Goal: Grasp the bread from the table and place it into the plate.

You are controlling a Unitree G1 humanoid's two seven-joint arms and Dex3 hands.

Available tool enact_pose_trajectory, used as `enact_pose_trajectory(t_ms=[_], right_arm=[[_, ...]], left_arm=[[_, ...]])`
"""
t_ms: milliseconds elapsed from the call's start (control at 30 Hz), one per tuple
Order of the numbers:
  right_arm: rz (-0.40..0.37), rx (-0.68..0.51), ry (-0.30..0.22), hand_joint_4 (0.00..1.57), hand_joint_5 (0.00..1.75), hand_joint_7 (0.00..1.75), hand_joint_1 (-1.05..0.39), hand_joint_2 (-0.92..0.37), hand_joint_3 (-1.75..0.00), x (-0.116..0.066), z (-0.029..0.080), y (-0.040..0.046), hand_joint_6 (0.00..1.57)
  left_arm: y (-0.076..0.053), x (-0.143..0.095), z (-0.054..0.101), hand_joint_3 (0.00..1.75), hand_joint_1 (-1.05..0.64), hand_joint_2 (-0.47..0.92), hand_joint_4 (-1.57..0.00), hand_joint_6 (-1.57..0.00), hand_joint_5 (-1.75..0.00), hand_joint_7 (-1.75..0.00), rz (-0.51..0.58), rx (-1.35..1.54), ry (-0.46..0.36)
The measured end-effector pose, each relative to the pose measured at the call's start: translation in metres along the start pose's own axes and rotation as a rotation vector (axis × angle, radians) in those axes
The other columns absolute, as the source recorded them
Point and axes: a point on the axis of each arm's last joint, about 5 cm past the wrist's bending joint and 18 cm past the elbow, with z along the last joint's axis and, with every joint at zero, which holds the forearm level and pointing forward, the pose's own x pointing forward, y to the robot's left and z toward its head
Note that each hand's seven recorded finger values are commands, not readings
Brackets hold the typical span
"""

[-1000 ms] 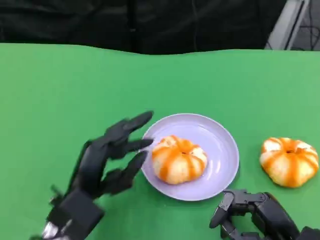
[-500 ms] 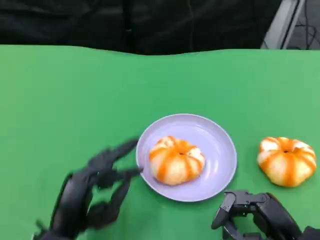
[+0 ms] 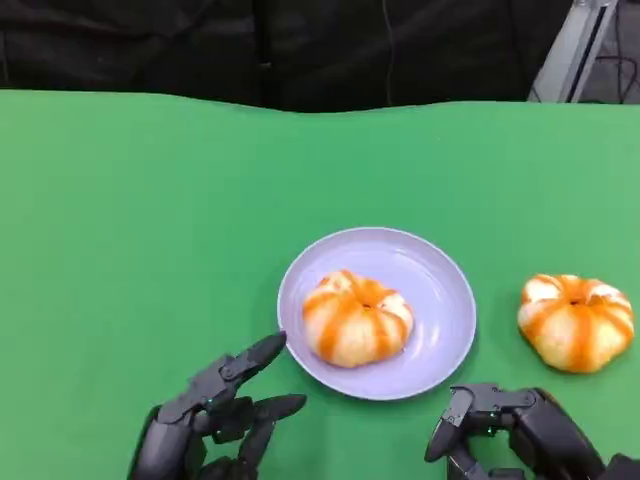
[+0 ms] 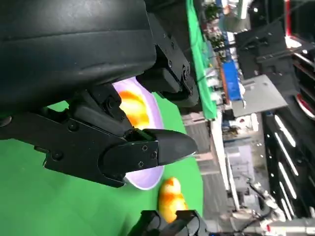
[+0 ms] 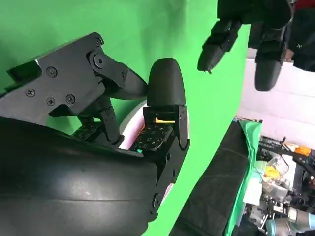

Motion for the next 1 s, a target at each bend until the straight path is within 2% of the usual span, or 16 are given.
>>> enact_pose_trajectory(t_ms=[100,233,433,467,567,600,633,667,700,733,767,800,833,867,900,1000], right_arm=[[0.001,0.0,-0.001,0.82,1.48,1.17,-0.14,-0.6,-0.98,0.0,0.0,-0.0001,0.85],[0.002,0.002,-0.003,0.82,1.48,1.18,-0.14,-0.6,-0.98,0.0,0.001,-0.0004,0.85],[0.001,0.003,-0.008,0.83,1.47,1.18,-0.14,-0.59,-0.99,0.0,0.001,-0.0007,0.86],[-0.001,0.005,-0.009,0.83,1.47,1.17,-0.14,-0.59,-0.99,0.001,0.002,-0.0009,0.86],[-0.003,0.006,-0.01,0.82,1.47,1.17,-0.14,-0.6,-0.99,0.001,0.002,-0.0012,0.85],[-0.003,0.005,-0.011,0.82,1.47,1.17,-0.14,-0.6,-0.99,0.0,0.002,-0.0012,0.85],[-0.003,0.003,-0.013,0.82,1.47,1.17,-0.14,-0.6,-0.99,-0.001,0.003,-0.0013,0.85],[-0.003,0.001,-0.014,0.81,1.47,1.17,-0.14,-0.6,-0.98,-0.002,0.003,-0.0015,0.85],[-0.002,0.001,-0.014,0.81,1.47,1.18,-0.13,-0.6,-0.98,-0.003,0.003,-0.0017,0.85],[-0.001,0.002,-0.014,0.81,1.47,1.18,-0.13,-0.6,-0.98,-0.005,0.003,-0.0017,0.85],[-0.001,0.005,-0.014,0.81,1.47,1.18,-0.13,-0.6,-0.98,-0.006,0.003,-0.0015,0.85],[-0.002,0.009,-0.015,0.81,1.47,1.18,-0.13,-0.6,-0.98,-0.007,0.004,-0.0013,0.84],[-0.002,0.01,-0.015,0.81,1.47,1.18,-0.13,-0.6,-0.98,-0.008,0.004,-0.0014,0.84],[0.0,0.009,-0.017,0.81,1.47,1.18,-0.13,-0.6,-0.98,-0.009,0.004,-0.0017,0.84],[0.002,0.008,-0.018,0.81,1.47,1.18,-0.13,-0.6,-0.98,-0.009,0.004,-0.0018,0.84],[0.004,0.006,-0.021,0.81,1.46,1.19,-0.13,-0.6,-0.98,-0.012,0.007,-0.002,0.85]], left_arm=[[0.002,0.001,-0.002,0.29,-0.07,0.92,-0.96,-0.67,0.0,-0.02,-0.004,-0.002,0.013],[0.005,0.005,-0.004,0.37,-0.08,0.92,-1.04,-0.78,-0.03,-0.05,-0.008,0.027,0.018],[0.008,0.005,-0.004,0.37,-0.11,0.92,-1.08,-0.85,-0.04,-0.06,-0.011,0.072,0.024],[0.008,0.006,-0.004,0.37,-0.11,0.92,-1.11,-0.89,-0.05,-0.08,-0.011,0.076,0.024],[0.009,0.007,-0.003,0.39,-0.08,0.92,-1.25,-1.14,-0.1,-0.12,-0.005,0.077,0.019],[0.009,0.007,-0.003,0.42,-0.07,0.92,-1.25,-1.24,-0.22,-0.1,-0.006,0.076,0.019],[0.008,0.007,-0.003,0.43,-0.07,0.92,-1.18,-1.28,-0.41,-0.07,-0.007,0.074,0.019],[0.008,0.007,-0.004,0.49,-0.07,0.9,-1.02,-1.33,-0.82,-0.09,-0.009,0.072,0.018],[0.006,0.007,-0.004,0.52,-0.07,0.88,-0.95,-1.35,-1.01,-0.11,-0.013,0.069,0.017],[0.005,0.007,-0.004,0.54,-0.07,0.87,-0.9,-1.35,-1.1,-0.13,-0.017,0.066,0.015],[0.004,0.007,-0.004,0.69,-0.07,0.79,-0.82,-1.23,-1.34,-0.48,-0.021,0.063,0.013],[0.003,0.007,-0.004,0.78,-0.07,0.74,-0.8,-1.07,-1.42,-0.83,-0.025,0.06,0.01],[0.002,0.007,-0.004,0.83,-0.07,0.71,-0.78,-0.98,-1.47,-1.03,-0.029,0.057,0.008],[0.001,0.007,-0.005,0.86,-0.07,0.7,-0.77,-0.93,-1.49,-1.13,-0.033,0.054,0.007],[0.0,0.007,-0.005,0.97,-0.09,0.64,-0.75,-0.85,-1.62,-1.32,-0.039,0.052,0.006],[-0.004,0.007,-0.005,1.1,-0.1,0.56,-0.72,-0.78,-1.73,-1.48,-0.051,0.042,-0.002]])
